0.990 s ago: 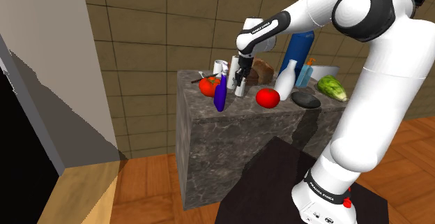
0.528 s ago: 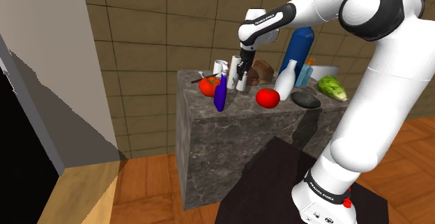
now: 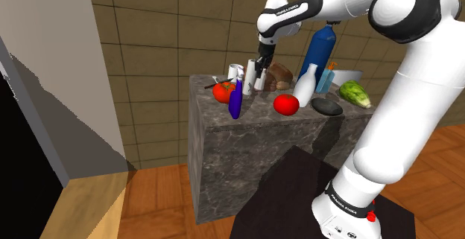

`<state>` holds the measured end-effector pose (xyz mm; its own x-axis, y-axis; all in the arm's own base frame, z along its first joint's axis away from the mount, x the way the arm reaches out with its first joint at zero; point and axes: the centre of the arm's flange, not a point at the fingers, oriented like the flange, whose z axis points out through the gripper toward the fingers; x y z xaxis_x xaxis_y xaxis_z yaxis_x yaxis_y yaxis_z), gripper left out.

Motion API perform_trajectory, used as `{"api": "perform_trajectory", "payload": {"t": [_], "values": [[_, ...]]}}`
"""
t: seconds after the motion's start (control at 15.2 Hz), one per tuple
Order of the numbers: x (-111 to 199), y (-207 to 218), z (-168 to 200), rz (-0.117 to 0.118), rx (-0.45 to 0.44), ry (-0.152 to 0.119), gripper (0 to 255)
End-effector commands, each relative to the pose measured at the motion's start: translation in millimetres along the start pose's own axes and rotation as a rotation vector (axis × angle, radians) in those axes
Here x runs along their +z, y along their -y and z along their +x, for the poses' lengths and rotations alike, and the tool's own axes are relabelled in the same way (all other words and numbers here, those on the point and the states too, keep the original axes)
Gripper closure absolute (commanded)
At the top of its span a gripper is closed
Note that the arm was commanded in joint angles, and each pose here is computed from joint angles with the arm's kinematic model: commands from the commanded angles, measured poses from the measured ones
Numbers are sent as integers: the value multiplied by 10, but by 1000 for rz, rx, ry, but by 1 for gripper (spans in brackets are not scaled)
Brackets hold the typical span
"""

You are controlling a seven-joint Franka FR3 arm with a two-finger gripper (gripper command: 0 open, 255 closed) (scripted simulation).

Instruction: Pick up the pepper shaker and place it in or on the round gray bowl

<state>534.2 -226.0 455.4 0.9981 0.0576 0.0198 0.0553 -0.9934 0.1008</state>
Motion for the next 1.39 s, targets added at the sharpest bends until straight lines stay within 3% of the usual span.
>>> {"api": "perform_trajectory", "payload": {"t": [0.0,1.32], "values": [[-64,-1,-1,0,0,0,255],[-73,-1779,-1951,0,0,0,255]]}}
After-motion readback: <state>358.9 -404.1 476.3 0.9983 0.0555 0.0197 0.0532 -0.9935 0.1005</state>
